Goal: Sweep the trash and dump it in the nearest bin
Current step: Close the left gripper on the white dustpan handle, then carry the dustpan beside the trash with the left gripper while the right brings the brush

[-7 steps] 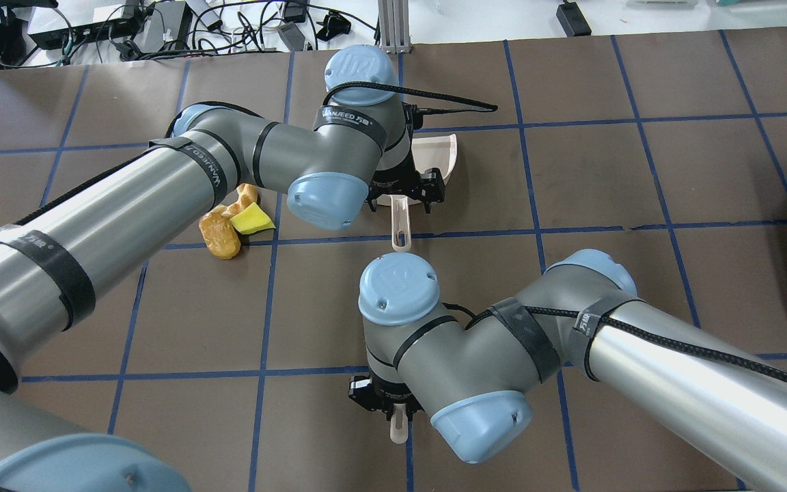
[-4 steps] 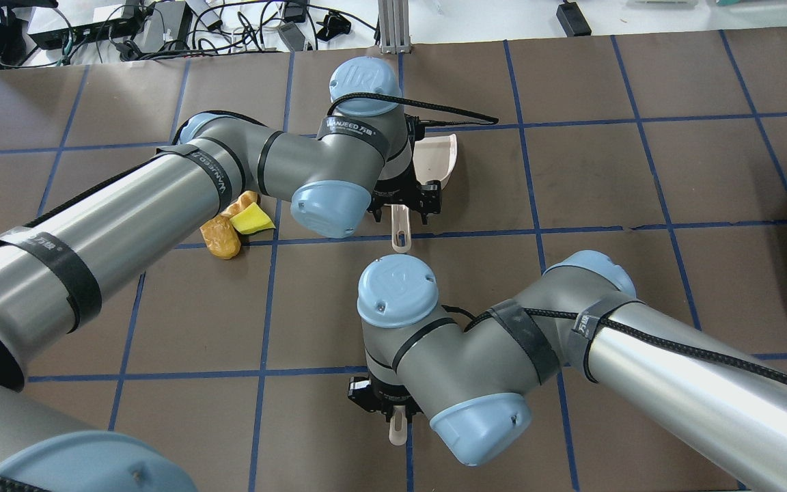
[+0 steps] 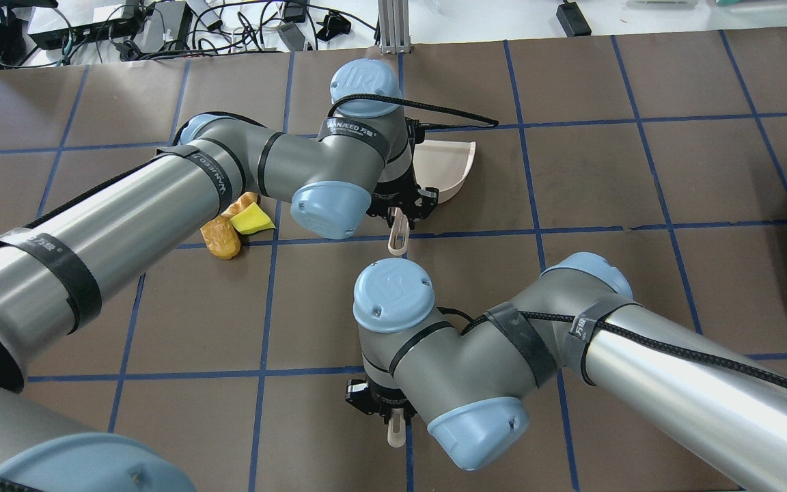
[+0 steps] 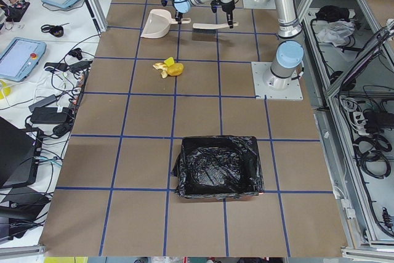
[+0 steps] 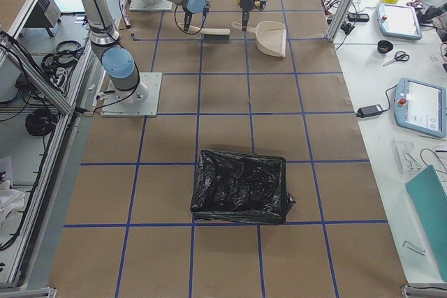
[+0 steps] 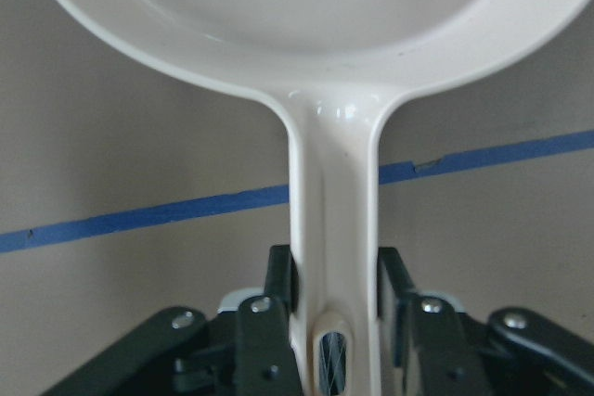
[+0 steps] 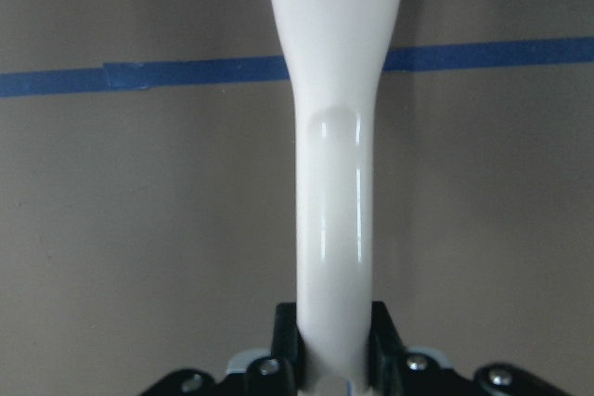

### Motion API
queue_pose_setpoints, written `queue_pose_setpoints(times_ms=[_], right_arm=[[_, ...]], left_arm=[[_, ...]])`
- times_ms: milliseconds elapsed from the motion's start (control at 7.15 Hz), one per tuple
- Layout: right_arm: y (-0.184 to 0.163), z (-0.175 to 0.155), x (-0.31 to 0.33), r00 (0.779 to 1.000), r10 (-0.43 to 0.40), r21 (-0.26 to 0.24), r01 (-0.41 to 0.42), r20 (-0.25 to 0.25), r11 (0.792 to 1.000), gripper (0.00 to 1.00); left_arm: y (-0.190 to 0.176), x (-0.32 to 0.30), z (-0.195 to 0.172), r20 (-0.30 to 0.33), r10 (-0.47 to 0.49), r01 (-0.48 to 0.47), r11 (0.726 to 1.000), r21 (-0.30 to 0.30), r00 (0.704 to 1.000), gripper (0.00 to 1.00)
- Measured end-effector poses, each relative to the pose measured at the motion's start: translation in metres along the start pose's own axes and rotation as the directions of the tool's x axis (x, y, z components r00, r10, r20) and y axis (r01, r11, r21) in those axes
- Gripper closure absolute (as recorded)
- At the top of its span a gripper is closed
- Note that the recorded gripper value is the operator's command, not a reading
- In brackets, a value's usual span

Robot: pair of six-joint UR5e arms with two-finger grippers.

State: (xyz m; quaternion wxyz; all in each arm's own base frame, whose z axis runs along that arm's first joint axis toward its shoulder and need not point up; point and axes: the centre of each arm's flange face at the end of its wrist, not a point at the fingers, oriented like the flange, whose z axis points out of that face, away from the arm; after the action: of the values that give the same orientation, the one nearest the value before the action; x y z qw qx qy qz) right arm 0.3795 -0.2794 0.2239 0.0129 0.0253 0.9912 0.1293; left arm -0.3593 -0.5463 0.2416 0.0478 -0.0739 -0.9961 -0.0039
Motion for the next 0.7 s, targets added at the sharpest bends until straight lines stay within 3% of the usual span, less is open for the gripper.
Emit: queue_pose_setpoints(times_ms=[420, 700], right_arm=[[0.002, -0.005, -0.006, 0.999, 0.040, 0.010, -0.040, 0.009, 0.999, 1.00], [-0.002, -0.011, -0.010, 0.994, 0.106, 0.043, -0.108, 0.035, 0.993, 1.00]], left_arm=[[-0.012, -0.010, -0.046, 0.012, 0.088, -0.089, 0.995, 0.040, 0.996, 1.00], [-0.041, -0.077, -0.107, 0.035, 0.159, -0.161, 0.986, 0.043, 0.987, 1.00]])
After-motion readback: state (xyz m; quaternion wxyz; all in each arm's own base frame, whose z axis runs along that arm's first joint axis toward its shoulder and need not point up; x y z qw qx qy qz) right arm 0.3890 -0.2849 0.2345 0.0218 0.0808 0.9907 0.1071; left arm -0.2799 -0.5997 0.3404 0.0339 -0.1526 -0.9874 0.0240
